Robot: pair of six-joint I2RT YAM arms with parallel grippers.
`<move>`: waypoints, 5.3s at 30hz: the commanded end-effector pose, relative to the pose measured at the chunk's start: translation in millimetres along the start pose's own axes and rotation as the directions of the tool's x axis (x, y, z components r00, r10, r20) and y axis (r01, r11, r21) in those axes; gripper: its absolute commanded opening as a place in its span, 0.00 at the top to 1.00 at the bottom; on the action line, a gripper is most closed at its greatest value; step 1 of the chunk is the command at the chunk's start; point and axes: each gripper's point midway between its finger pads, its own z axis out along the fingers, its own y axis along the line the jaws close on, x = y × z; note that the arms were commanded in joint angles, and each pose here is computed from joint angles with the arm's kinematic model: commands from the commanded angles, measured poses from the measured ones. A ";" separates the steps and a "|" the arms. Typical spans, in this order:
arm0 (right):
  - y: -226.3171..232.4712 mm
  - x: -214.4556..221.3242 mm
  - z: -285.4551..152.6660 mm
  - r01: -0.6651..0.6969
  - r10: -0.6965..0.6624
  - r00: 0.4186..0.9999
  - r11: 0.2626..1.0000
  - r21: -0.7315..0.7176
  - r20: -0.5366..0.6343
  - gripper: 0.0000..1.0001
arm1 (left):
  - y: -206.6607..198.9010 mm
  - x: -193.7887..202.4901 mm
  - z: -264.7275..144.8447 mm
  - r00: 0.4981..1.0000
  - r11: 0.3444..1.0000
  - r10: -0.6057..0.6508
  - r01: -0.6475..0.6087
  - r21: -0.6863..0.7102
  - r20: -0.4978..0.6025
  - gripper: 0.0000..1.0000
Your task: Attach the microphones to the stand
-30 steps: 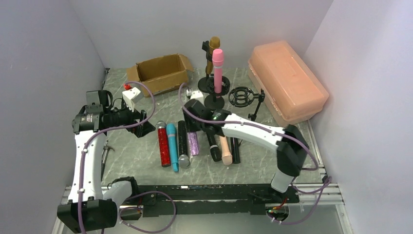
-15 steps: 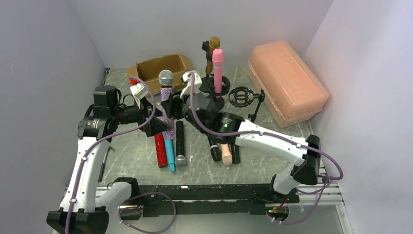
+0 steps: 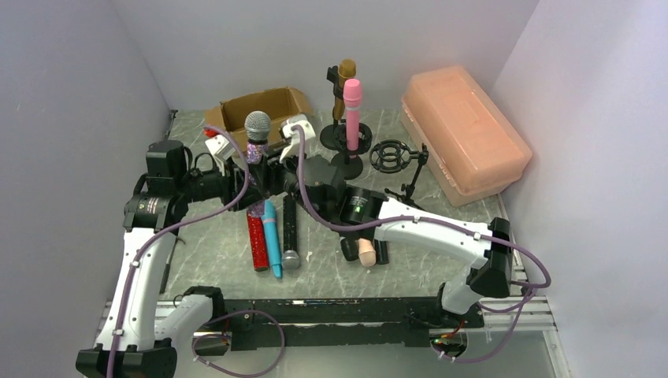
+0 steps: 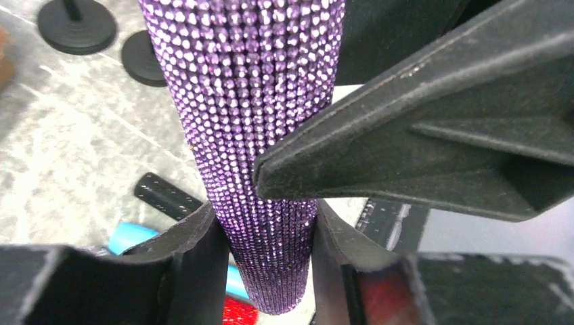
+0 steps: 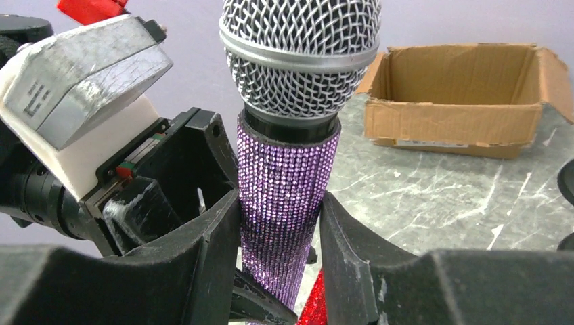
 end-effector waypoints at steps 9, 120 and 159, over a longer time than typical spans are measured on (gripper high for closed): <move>20.9 -13.4 4.4 -0.167 0.123 0.975 0.953 -0.251 -0.183 0.36 | -24.5 -11.5 -6.7 0.985 0.981 0.171 -0.173 0.083 0.034 1.00; -217.3 -174.9 -66.4 0.484 -0.501 0.863 0.785 0.387 -0.064 1.00 | 59.0 50.9 -12.8 0.962 0.956 0.053 -0.127 -0.265 -0.269 0.01; -194.3 -198.4 -74.1 0.487 -0.518 0.855 0.813 0.319 0.016 1.00 | 57.2 56.5 -10.4 0.962 0.962 0.035 -0.106 -0.251 -0.271 0.01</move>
